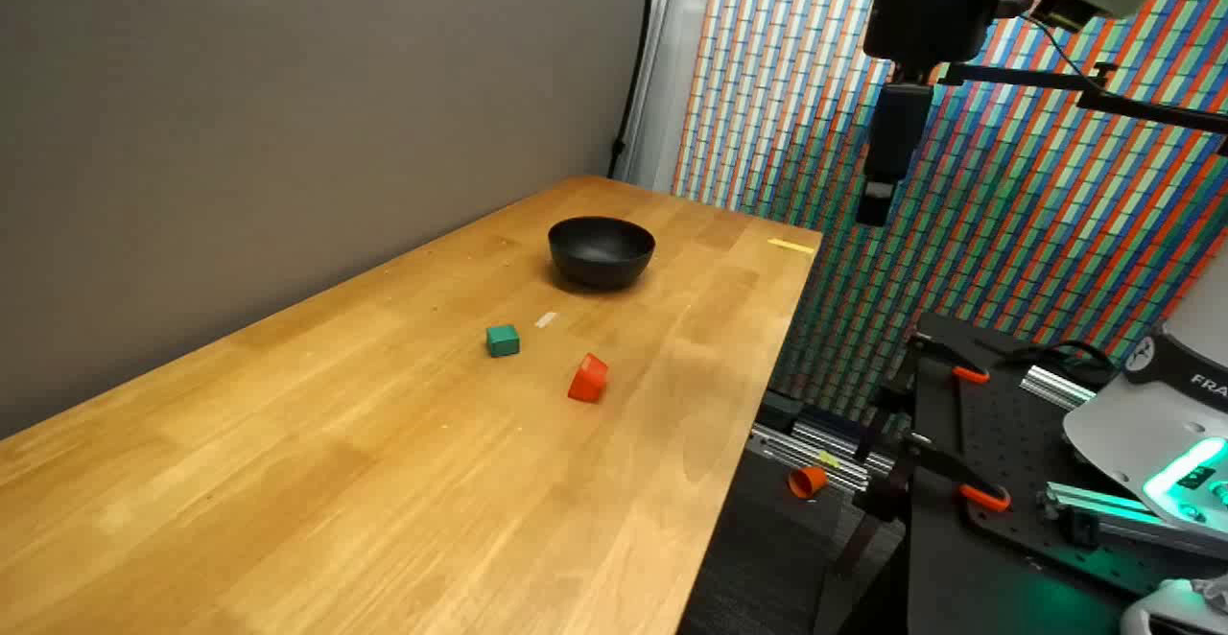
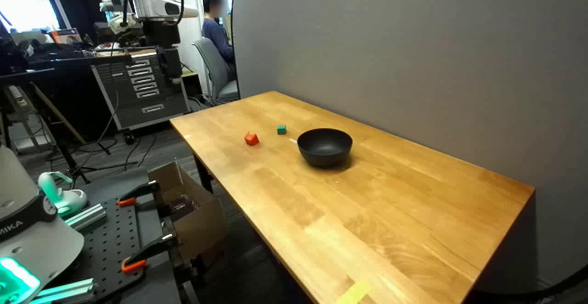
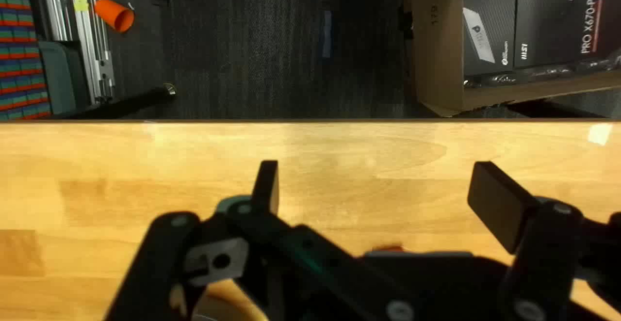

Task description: Put the blocks in the bowl

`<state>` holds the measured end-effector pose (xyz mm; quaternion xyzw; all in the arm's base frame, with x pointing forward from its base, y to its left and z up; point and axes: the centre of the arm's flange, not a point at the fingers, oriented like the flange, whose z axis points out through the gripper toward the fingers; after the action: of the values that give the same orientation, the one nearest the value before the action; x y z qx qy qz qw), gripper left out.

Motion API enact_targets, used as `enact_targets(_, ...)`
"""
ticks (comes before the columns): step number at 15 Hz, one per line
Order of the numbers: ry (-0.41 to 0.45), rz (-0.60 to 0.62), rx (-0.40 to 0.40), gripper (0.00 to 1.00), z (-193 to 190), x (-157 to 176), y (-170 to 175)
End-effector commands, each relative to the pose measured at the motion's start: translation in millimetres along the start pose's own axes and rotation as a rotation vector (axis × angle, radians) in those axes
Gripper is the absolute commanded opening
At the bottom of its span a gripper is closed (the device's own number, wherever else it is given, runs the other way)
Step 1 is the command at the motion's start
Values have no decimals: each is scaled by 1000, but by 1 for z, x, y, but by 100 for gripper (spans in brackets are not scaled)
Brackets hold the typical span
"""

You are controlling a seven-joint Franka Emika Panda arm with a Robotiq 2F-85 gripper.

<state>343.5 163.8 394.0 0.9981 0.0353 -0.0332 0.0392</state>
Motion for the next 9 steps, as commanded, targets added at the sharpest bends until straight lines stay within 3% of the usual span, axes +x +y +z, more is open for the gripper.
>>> enact_targets(1, 0, 0, 0, 100, 0, 0, 0)
enact_targets(6, 1, 0, 0, 100, -1, 0, 0)
enact_targets(9, -17, 43, 9, 100, 39, 46, -11)
